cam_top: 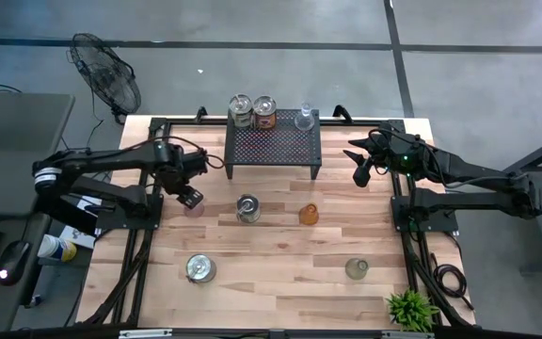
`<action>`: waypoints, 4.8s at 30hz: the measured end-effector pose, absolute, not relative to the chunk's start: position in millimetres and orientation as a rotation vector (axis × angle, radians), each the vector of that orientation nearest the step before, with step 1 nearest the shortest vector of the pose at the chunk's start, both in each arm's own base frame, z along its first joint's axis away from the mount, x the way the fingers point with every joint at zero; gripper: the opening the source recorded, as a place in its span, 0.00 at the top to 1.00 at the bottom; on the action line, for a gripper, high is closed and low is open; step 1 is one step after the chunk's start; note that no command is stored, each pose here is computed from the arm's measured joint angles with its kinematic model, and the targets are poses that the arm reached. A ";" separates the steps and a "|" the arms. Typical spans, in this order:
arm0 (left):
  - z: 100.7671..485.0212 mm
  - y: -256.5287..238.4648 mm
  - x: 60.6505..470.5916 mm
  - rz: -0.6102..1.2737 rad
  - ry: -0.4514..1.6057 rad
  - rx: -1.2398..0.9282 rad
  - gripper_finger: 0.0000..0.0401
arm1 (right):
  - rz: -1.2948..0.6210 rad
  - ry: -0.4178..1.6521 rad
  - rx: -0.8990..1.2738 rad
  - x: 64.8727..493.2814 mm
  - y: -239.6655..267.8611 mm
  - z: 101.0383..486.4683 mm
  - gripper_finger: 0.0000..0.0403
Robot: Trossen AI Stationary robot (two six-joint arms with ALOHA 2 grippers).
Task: Pick & Place candle stick holders
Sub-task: Put the pink candle holder on the shelf
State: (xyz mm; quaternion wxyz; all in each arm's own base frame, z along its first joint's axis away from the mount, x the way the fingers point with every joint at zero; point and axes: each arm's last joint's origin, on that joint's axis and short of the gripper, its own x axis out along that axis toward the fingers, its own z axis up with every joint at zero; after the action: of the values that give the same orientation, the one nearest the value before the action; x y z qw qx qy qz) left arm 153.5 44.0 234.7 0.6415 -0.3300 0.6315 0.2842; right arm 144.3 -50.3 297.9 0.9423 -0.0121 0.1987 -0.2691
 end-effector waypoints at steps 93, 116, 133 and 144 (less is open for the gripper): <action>337.8 46.5 174.1 0.478 1.251 -0.788 0.98 | -0.549 0.405 -0.024 144.3 -50.3 297.9 0.65; 402.3 81.9 285.3 0.470 0.962 -0.718 0.98 | -0.549 0.405 -0.025 144.3 -50.3 297.9 0.65; 388.5 131.0 348.5 0.478 0.883 -0.769 0.98 | -0.549 0.405 -0.025 144.3 -50.3 297.9 0.65; 382.6 159.7 343.0 0.519 0.902 -0.814 0.98 | -0.549 0.405 -0.025 144.3 -50.3 297.9 0.65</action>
State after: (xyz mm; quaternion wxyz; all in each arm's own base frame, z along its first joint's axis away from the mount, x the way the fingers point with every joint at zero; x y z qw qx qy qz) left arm 343.0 159.7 382.6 0.7896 -0.3780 0.4190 0.2411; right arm 144.3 -50.3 297.9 0.9423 -0.0121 0.1986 -0.2690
